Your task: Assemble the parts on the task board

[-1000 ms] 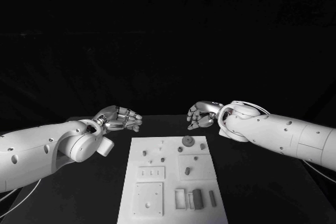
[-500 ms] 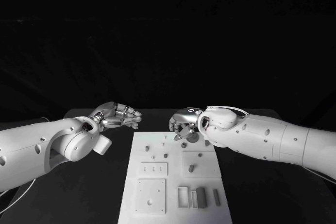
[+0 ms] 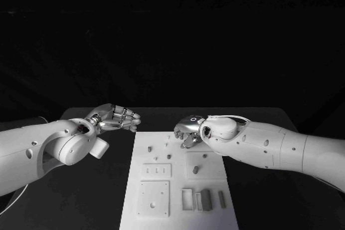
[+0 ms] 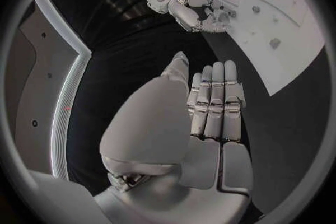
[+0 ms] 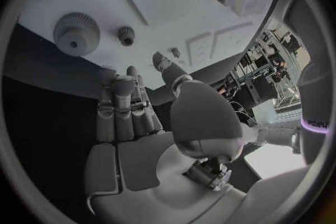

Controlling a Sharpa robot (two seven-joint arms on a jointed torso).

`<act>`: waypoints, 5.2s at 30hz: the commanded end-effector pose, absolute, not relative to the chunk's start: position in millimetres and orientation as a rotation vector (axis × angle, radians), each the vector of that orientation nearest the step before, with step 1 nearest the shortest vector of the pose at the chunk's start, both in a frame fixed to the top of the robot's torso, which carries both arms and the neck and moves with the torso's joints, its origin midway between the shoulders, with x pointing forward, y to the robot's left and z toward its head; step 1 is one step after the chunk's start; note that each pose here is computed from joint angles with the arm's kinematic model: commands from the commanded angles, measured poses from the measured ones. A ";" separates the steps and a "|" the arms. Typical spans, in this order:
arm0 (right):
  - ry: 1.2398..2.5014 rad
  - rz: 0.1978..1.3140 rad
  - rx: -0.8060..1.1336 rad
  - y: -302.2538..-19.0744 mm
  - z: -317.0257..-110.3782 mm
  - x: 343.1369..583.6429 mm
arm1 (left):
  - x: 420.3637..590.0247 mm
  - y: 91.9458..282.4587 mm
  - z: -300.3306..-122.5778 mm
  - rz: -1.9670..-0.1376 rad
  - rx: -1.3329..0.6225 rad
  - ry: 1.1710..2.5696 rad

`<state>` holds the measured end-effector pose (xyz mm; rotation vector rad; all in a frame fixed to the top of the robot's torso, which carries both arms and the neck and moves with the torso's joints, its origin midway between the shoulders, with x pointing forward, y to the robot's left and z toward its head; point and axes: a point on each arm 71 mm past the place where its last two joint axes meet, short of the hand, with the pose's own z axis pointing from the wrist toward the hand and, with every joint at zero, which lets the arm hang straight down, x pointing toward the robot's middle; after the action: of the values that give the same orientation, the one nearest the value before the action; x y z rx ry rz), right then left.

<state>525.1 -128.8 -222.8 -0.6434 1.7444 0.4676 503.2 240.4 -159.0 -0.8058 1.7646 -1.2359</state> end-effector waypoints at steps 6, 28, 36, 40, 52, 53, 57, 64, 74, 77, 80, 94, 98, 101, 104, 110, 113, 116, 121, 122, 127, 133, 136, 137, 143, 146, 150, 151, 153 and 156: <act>1.755 0.417 -0.661 -136.6 -224.3 525.1 | 503.5 243.5 -155.5 -1.203 -0.799 1.757; 1.783 0.340 -0.639 -148.0 -229.7 529.2 | 503.4 244.1 -155.1 -1.202 -0.799 1.752; 1.806 0.315 -0.653 -149.8 -231.9 528.7 | 503.5 246.9 -154.6 -1.193 -0.805 1.737; 1.825 0.293 -0.666 -150.4 -233.8 529.4 | 503.8 248.7 -154.8 -1.188 -0.808 1.737; 1.836 0.291 -0.677 -150.6 -234.5 523.7 | 504.1 251.1 -155.0 -1.183 -0.812 1.738; 1.837 0.290 -0.677 -150.9 -234.4 523.2 | 504.4 250.9 -155.0 -1.182 -0.812 1.738; 1.838 0.286 -0.682 -150.9 -234.4 521.7 | 504.6 250.2 -155.0 -1.185 -0.810 1.739; 1.842 0.271 -0.686 -154.1 -234.9 520.0 | 504.8 251.4 -154.9 -1.182 -0.812 1.737; 1.847 0.271 -0.694 -153.9 -234.5 515.2 | 505.2 252.8 -154.7 -1.178 -0.814 1.730; 1.847 0.269 -0.697 -154.5 -234.2 513.5 | 505.1 253.2 -154.7 -1.178 -0.814 1.730; 1.847 0.269 -0.697 -154.9 -234.0 512.4 | 504.9 253.5 -154.7 -1.178 -0.815 1.730; 1.848 0.264 -0.713 -152.2 -234.0 510.5 | 505.0 255.5 -155.0 -1.174 -0.822 1.732; 1.848 0.260 -0.710 -153.7 -234.1 511.2 | 504.8 256.5 -155.2 -1.174 -0.833 1.730; 1.845 0.257 -0.706 -154.6 -233.9 511.9 | 504.7 256.3 -155.1 -1.175 -0.832 1.729; 1.839 0.252 -0.707 -155.3 -233.7 512.7 | 504.7 256.1 -155.1 -1.176 -0.832 1.730; 1.831 0.250 -0.700 -157.4 -233.1 513.0 | 504.6 256.7 -155.2 -1.174 -0.833 1.730; 1.821 0.261 -0.700 -156.5 -232.3 512.0 | 504.6 257.3 -155.2 -1.173 -0.834 1.730; 1.813 0.272 -0.699 -155.8 -231.5 511.0 | 504.5 257.5 -155.2 -1.173 -0.834 1.730; 1.812 0.271 -0.699 -156.9 -231.3 510.3 | 504.3 257.3 -155.2 -1.174 -0.834 1.731; 1.809 0.267 -0.702 -157.6 -231.2 510.4 | 504.3 257.3 -155.2 -1.174 -0.834 1.731; 1.807 0.256 -0.700 -160.3 -231.1 510.7 | 504.4 257.5 -155.2 -1.174 -0.834 1.731; 1.804 0.252 -0.699 -161.4 -230.9 510.9 | 504.3 257.7 -155.2 -1.174 -0.834 1.731; 1.805 0.248 -0.697 -162.5 -231.0 511.3 | 504.2 257.7 -155.2 -1.174 -0.834 1.731; 1.805 0.247 -0.697 -162.9 -231.0 511.4 | 504.2 257.8 -155.3 -1.173 -0.835 1.731; 1.801 0.257 -0.703 -161.7 -230.3 508.8 | 504.2 258.8 -155.3 -1.172 -0.836 1.731; 1.792 0.256 -0.714 -161.6 -229.7 507.4 | 504.3 259.1 -155.3 -1.171 -0.836 1.730; 1.783 0.262 -0.715 -163.1 -228.8 505.8 | 504.3 259.1 -155.3 -1.172 -0.836 1.730; 1.783 0.263 -0.715 -163.8 -228.7 505.5 | 504.4 259.2 -155.4 -1.171 -0.836 1.730; 1.777 0.266 -0.714 -164.4 -228.1 504.7 | 504.4 259.1 -155.4 -1.171 -0.836 1.730; 1.775 0.271 -0.719 -164.0 -227.9 503.9 | 504.2 259.4 -155.4 -1.172 -0.836 1.731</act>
<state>507.7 -163.0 -218.9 -0.6827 1.7397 0.2883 504.2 260.3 -157.2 -0.8368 1.7355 -1.1616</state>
